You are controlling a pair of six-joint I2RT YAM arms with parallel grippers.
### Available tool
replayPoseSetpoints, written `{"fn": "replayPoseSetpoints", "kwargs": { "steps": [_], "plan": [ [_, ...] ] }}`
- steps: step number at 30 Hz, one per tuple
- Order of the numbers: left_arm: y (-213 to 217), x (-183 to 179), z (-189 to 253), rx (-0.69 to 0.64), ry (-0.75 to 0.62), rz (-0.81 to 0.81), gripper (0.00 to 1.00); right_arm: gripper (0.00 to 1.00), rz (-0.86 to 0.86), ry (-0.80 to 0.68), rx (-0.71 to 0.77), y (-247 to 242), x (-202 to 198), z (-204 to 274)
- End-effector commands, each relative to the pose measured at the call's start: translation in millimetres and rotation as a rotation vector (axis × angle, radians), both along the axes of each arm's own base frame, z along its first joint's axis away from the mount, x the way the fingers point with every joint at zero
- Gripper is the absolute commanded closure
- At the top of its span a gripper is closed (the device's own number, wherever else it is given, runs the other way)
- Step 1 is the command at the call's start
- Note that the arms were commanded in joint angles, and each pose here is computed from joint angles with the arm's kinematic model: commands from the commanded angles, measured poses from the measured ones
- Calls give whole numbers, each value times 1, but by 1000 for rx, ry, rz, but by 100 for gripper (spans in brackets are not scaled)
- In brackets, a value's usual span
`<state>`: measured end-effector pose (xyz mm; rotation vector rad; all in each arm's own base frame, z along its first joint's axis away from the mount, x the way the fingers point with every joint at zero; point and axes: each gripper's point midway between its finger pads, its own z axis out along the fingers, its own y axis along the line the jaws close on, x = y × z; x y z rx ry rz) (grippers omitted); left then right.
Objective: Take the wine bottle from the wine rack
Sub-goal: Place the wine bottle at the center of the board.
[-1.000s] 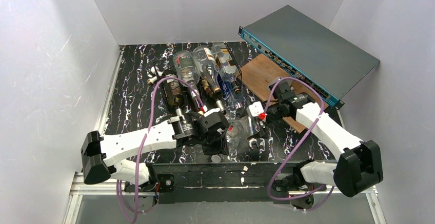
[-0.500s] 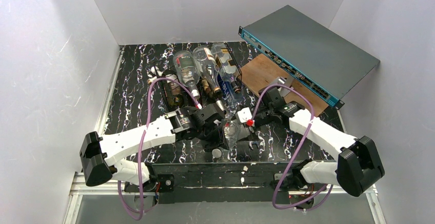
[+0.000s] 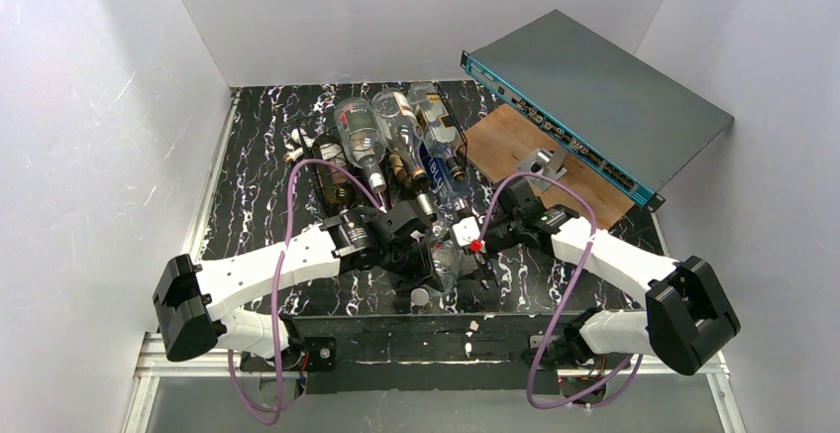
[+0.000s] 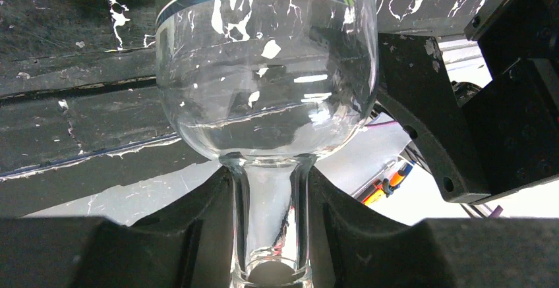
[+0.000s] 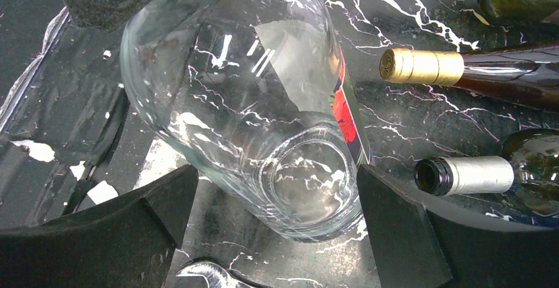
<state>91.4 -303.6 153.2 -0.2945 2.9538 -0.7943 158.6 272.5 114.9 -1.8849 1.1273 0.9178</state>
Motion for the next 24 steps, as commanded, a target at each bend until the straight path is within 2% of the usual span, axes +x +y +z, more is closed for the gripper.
{"fn": "replayPoseSetpoints", "kwargs": {
  "steps": [1,10,12,17,24],
  "plan": [
    [-24,14,46,-208,-96,6,74,0,13,23,16,5,-3,-3],
    [-26,18,43,-221,-95,21,46,0,12,44,4,3,-6,-11],
    [-26,19,43,-225,-96,22,42,0,13,51,1,3,-6,-12],
    [-26,21,38,-233,-94,35,40,0,11,74,7,5,-7,-11],
    [-23,33,44,-296,-145,46,23,0,0,122,15,8,-8,-7]
  ]
}}
